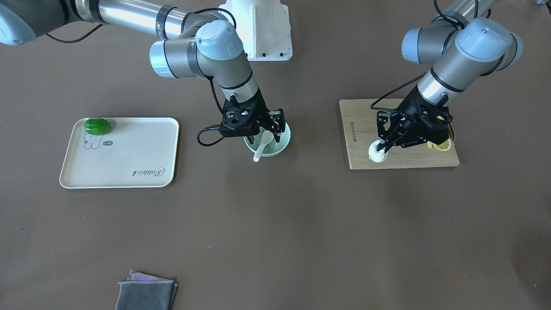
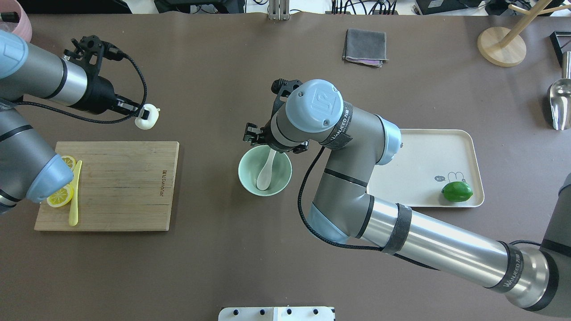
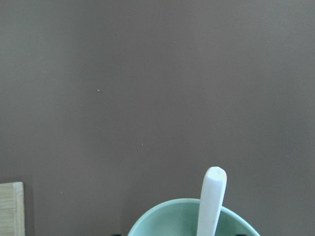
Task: Put spoon and bun in bowl
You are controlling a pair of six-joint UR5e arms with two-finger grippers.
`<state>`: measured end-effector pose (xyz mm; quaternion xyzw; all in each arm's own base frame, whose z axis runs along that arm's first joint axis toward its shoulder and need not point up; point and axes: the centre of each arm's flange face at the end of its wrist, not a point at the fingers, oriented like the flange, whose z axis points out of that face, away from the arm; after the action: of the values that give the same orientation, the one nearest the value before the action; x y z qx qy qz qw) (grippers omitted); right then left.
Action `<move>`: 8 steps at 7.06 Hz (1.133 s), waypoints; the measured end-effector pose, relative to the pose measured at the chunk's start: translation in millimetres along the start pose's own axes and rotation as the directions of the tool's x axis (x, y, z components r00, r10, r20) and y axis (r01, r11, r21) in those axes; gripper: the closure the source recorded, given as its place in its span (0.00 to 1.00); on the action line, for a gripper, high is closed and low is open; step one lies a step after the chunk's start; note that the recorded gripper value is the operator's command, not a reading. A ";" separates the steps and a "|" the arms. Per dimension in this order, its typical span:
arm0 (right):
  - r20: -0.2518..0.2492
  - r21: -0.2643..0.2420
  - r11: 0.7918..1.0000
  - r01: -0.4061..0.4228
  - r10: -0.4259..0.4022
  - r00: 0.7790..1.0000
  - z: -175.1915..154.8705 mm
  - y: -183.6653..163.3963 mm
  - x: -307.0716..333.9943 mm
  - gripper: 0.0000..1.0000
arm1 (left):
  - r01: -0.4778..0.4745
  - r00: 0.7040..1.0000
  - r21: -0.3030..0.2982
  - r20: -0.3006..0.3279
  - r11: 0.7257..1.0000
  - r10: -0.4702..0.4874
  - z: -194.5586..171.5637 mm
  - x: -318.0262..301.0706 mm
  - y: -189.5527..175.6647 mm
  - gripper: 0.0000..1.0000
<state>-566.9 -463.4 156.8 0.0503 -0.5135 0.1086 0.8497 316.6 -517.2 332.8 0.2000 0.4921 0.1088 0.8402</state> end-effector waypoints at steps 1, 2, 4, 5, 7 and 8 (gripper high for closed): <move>-0.009 -0.022 1.000 -0.015 0.015 1.000 -22.9 -17.3 3.0 0.00 | 0.036 0.999 0.008 -0.027 0.999 -0.035 0.3 21.7 -8.7 1.00; -0.035 -0.037 0.999 -0.025 0.024 0.999 -46.6 -38.9 12.6 0.00 | 0.071 0.995 0.003 -0.066 0.997 -0.071 6.0 53.9 -13.5 1.00; -0.111 -0.050 0.999 0.020 -0.025 0.994 -79.3 -69.9 47.4 0.00 | 0.110 0.984 -0.049 -0.138 0.993 -0.115 31.0 122.2 -1.8 1.00; -0.144 -0.052 0.997 0.060 -0.067 0.987 -90.9 -79.8 72.4 0.00 | 0.127 0.977 -0.077 -0.164 0.989 -0.138 42.0 150.5 7.7 1.00; -0.181 -0.063 0.986 0.157 -0.166 0.969 -107.6 -96.3 125.5 0.00 | 0.148 0.970 -0.089 -0.182 0.985 -0.162 67.6 203.3 28.1 1.00; -0.192 -0.070 0.979 0.194 -0.204 0.960 -111.4 -103.5 143.2 0.00 | 0.163 0.968 -0.081 -0.179 0.983 -0.175 81.0 225.4 30.8 1.00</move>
<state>-382.2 -523.0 233.9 0.0693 -0.4214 0.0142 0.9041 498.4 -422.6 205.2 0.1186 0.5795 0.0710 0.8031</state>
